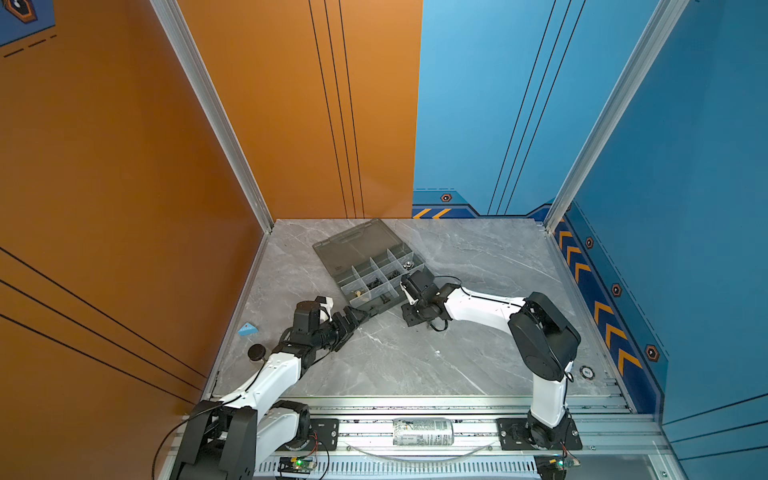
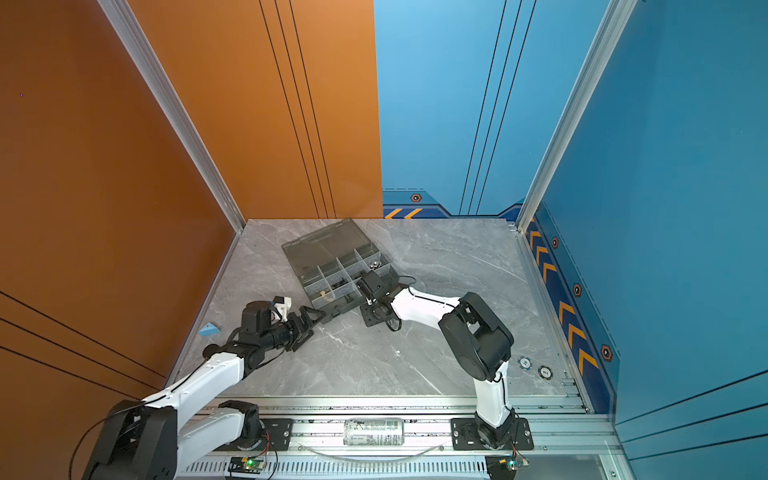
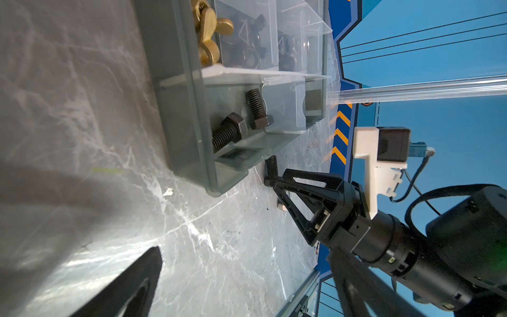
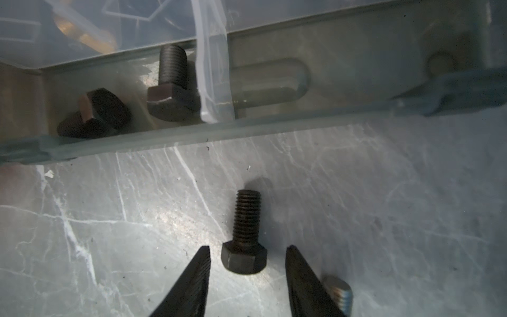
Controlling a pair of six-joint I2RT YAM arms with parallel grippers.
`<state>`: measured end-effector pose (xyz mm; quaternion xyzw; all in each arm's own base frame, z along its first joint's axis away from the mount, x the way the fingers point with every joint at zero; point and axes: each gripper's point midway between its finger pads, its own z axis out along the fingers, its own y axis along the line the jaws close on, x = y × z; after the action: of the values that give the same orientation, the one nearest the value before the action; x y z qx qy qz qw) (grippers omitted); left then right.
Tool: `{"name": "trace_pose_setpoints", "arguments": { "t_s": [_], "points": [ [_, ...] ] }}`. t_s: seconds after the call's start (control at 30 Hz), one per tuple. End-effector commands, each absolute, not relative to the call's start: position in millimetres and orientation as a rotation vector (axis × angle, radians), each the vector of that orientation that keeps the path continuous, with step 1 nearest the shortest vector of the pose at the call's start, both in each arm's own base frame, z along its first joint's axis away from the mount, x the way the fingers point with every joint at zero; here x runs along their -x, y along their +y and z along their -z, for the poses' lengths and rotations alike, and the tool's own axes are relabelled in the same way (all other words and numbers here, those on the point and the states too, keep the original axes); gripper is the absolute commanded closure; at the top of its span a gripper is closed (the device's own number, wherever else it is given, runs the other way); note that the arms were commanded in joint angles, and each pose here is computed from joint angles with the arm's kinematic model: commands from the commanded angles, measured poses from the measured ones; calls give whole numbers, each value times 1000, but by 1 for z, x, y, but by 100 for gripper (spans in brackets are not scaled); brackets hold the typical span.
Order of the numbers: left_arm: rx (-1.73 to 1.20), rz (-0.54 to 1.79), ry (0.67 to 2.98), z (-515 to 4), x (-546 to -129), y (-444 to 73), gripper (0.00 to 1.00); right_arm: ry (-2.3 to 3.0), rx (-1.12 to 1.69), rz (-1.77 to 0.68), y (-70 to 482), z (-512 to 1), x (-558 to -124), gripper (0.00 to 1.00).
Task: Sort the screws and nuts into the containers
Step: 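Lower the right gripper onto the loose black bolt and close it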
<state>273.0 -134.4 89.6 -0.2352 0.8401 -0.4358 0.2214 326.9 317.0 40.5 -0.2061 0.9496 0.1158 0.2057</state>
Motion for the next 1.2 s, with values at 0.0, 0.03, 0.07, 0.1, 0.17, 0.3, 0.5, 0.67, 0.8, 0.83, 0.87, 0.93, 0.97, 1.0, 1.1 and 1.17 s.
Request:
{"name": "trace_pose_setpoints", "arguments": {
  "t_s": [0.0, 0.03, 0.07, 0.1, 0.17, 0.3, 0.5, 0.67, 0.8, 0.83, 0.87, 0.93, 0.97, 1.0, 1.1, 1.17],
  "points": [
    [643, 1215, 2332, -90, -272, -136, 2, 2663, 552, -272, 315, -39, -329, 53],
    [641, 1211, 2333, -90, -271, -136, 2, 2669, 552, -269, 315, -36, -328, 53],
    [642, 1211, 2332, -90, -272, -135, 2, 2669, 553, -269, 315, -35, -328, 54],
    [640, 1211, 2331, -90, -272, -136, 2, 2672, 555, -265, 316, -34, -327, 54],
    [642, 1210, 2335, -89, -272, -136, 2, 2677, 560, -254, 316, -31, -327, 55],
    [645, 1212, 2337, -89, -272, -136, 2, 2679, 567, -219, 315, -28, -327, 57],
    [644, 1213, 2336, -89, -271, -136, 2, 2673, 580, -198, 317, -27, -327, 59],
    [640, 1215, 2335, -90, -271, -137, 2, 2675, 583, -192, 318, -23, -327, 65],
    [636, 1215, 2331, -91, -271, -137, 2, 2677, 581, -187, 317, -23, -327, 75],
    [638, 1215, 2331, -90, -271, -137, 2, 2677, 585, -185, 317, -23, -326, 77],
    [638, 1214, 2330, -90, -271, -136, 2, 2679, 585, -183, 316, -22, -326, 79],
    [638, 1214, 2333, -90, -271, -137, 2, 2679, 588, -180, 315, -22, -326, 83],
    [637, 1216, 2333, -90, -270, -137, 2, 2678, 588, -179, 315, -22, -326, 85],
    [638, 1216, 2332, -90, -271, -137, 2, 2678, 590, -177, 315, -22, -325, 87],
    [637, 1217, 2334, -90, -270, -137, 2, 2671, 596, -187, 314, -27, -325, 94],
    [638, 1216, 2334, -89, -270, -137, 2, 2667, 600, -208, 314, -31, -324, 97]
  ]
}}
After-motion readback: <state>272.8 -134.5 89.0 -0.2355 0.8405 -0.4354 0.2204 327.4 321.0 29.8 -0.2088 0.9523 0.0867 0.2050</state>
